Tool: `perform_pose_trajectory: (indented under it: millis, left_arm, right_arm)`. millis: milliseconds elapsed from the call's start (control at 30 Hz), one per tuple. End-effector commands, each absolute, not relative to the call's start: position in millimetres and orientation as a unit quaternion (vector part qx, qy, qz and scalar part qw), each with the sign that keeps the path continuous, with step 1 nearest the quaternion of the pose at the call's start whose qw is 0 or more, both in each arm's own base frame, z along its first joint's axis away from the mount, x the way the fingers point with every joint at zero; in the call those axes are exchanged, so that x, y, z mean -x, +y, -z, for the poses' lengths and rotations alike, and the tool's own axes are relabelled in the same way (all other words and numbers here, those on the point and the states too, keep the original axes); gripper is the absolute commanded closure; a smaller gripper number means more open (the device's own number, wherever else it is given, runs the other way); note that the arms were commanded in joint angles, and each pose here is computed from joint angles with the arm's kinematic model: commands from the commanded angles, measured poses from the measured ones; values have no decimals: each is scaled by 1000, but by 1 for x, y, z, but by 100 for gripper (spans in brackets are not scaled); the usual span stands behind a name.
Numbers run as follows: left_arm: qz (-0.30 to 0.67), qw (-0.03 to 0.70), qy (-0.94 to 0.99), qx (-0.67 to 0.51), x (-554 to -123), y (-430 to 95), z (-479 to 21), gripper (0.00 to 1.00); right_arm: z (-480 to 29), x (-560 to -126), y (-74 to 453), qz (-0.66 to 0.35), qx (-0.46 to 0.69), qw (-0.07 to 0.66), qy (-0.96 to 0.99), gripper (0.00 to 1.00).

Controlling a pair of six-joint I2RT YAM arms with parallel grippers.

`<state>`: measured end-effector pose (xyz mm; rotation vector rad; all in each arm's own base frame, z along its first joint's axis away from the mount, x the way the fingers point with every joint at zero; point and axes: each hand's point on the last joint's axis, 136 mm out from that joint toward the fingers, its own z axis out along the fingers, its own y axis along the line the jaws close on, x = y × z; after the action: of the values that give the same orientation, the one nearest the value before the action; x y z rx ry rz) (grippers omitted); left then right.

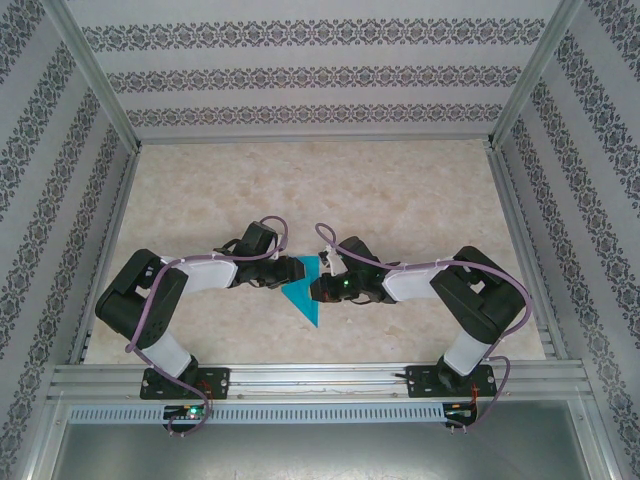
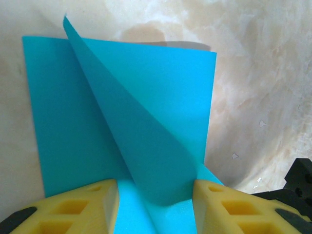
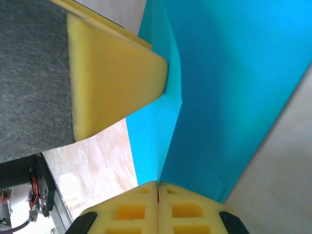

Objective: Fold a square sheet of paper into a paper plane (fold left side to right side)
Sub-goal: Fourth fold the wing at the center of the table.

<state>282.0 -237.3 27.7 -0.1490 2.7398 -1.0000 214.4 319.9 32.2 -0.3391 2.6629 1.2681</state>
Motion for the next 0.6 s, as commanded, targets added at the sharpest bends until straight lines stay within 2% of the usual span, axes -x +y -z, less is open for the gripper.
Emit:
perform_pose_trajectory:
  millis: [0,567]
  left_arm:
    - [297,88,949,60,-270,-225,-6,55]
    - [297,86,949,60,-269,-226,-5,55]
  right_arm:
    - [-35,-218,317,-415,114,97,897,98]
    - [-22,-225,307,-375,106,96,916,98]
